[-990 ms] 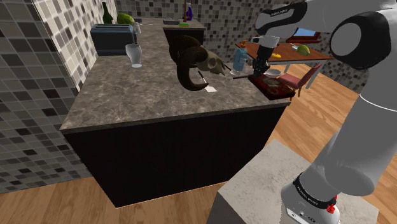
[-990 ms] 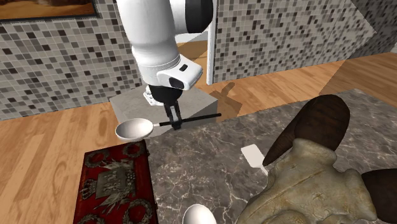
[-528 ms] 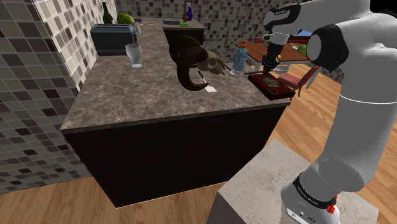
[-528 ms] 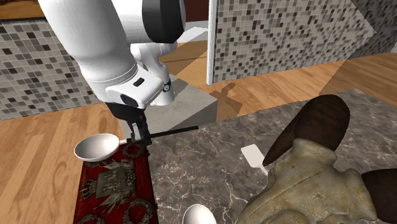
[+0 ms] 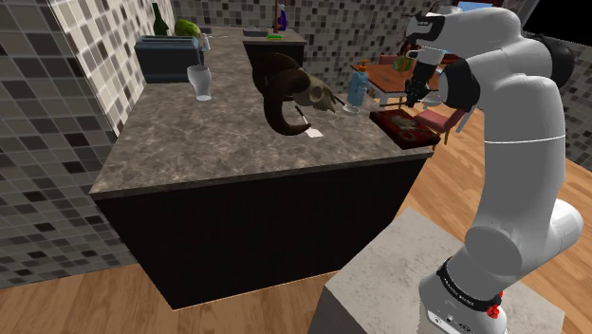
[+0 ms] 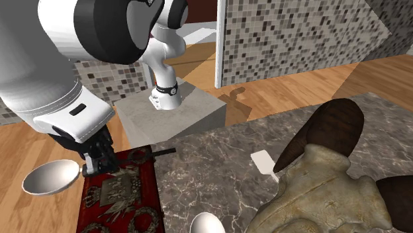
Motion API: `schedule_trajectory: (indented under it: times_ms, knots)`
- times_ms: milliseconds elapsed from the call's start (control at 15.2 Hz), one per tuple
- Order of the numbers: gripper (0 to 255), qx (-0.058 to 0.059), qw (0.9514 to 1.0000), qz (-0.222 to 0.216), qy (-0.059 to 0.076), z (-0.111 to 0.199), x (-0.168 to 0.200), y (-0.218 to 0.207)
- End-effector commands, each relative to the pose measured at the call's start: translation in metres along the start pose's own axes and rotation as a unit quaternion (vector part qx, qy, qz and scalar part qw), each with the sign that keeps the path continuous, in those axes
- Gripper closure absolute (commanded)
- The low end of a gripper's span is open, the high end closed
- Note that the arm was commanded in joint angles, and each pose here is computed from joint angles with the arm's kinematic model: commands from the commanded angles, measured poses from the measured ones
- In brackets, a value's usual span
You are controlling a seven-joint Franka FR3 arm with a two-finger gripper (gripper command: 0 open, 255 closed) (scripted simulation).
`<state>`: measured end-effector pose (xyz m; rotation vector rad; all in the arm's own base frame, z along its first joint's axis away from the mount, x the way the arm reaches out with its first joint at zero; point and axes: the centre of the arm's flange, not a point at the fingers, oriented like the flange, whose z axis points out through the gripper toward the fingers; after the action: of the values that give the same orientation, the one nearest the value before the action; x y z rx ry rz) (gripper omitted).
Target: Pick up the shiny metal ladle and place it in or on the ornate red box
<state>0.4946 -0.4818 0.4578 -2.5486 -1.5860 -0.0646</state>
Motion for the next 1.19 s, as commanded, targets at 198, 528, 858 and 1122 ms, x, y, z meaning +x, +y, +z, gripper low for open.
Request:
schedule_trajectory:
  times_ms: [198, 528, 858, 1122]
  knots:
    - [255, 0.000, 1.0000, -0.001, 0.000, 0.024, -0.006, 0.006]
    - [255, 0.000, 1.0000, -0.001, 0.000, 0.050, -0.009, 0.008]
    - [255, 0.000, 1.0000, -0.001, 0.000, 0.072, -0.011, 0.010]
    - [255, 0.000, 1.0000, -0.001, 0.000, 0.072, -0.011, 0.010]
